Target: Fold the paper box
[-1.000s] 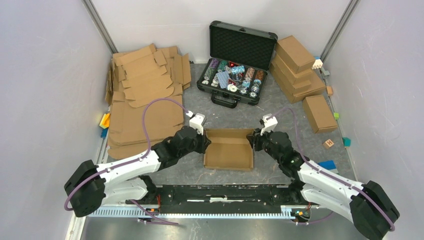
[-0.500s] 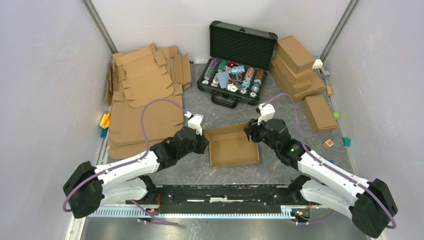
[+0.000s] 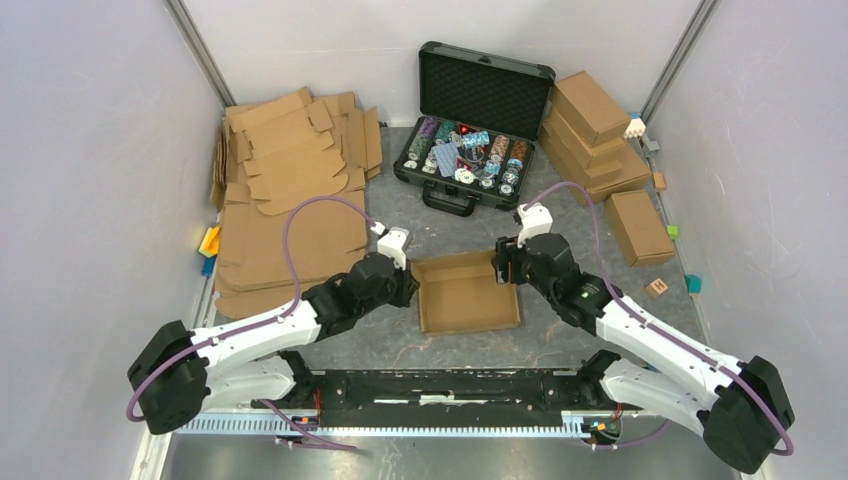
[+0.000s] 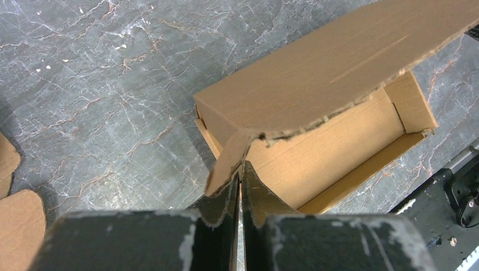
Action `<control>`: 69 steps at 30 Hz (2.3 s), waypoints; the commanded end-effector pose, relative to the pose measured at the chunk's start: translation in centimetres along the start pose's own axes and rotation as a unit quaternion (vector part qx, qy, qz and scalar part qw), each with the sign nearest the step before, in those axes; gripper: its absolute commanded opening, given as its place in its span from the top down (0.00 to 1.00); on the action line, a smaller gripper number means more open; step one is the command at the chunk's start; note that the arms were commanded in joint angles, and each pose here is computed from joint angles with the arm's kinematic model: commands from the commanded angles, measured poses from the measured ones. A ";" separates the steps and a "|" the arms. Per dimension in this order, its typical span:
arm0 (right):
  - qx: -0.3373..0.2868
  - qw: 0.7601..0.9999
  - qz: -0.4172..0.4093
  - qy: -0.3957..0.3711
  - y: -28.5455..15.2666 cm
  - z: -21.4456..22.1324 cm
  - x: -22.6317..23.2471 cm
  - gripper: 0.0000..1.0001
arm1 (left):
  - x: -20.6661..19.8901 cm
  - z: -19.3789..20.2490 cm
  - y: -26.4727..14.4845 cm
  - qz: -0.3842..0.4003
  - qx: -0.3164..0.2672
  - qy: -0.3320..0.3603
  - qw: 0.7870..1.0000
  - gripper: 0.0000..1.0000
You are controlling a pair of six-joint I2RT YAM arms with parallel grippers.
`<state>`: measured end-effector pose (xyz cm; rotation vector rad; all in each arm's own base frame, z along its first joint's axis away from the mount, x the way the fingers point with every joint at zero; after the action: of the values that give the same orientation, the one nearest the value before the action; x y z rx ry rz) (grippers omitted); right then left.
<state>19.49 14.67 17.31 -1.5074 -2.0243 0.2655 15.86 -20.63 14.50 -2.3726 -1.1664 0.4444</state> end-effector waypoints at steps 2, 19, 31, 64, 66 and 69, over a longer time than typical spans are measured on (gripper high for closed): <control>-0.019 1.000 0.022 -0.004 -0.6 -0.3 -0.7 0.49 | -0.5 -1.7 -0.1 -0.002 -0.018 -0.021 1.000 0.91; 0.042 0.988 -0.056 0.141 -0.8 -1.8 3.8 0.68 | -0.7 -1.9 0.1 0.002 -0.017 -0.018 1.000 0.92; 0.048 0.976 -0.036 0.208 -0.5 -2.7 4.9 0.74 | -0.8 -1.7 0.2 0.004 -0.017 -0.018 1.000 0.92; 0.017 0.995 -0.057 0.080 2.2 -1.5 3.6 0.47 | 7.3 -5.4 -2.2 -0.029 -0.027 -0.066 0.997 0.40; 0.020 0.996 -0.048 0.079 2.5 -1.5 3.6 0.48 | 7.6 -5.5 -1.9 -0.036 -0.020 -0.063 0.997 0.40; 0.020 0.996 -0.037 0.080 2.9 -1.4 3.5 0.51 | 8.1 -5.8 -1.5 -0.047 -0.016 -0.063 0.997 0.41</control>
<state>20.71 17.82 16.38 -1.3666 -1.8982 0.2322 20.66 -14.34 17.42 -2.2594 -1.3415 0.6474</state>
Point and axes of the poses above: each gripper's point midway between its finger pads, its own y axis out along the fingers, its own x axis along the line the jaws close on, z = x × y, the point moved 8 cm from there along -y, back along the fingers, and after that the axes turned 15 degrees about y, right-handed, at the moved point
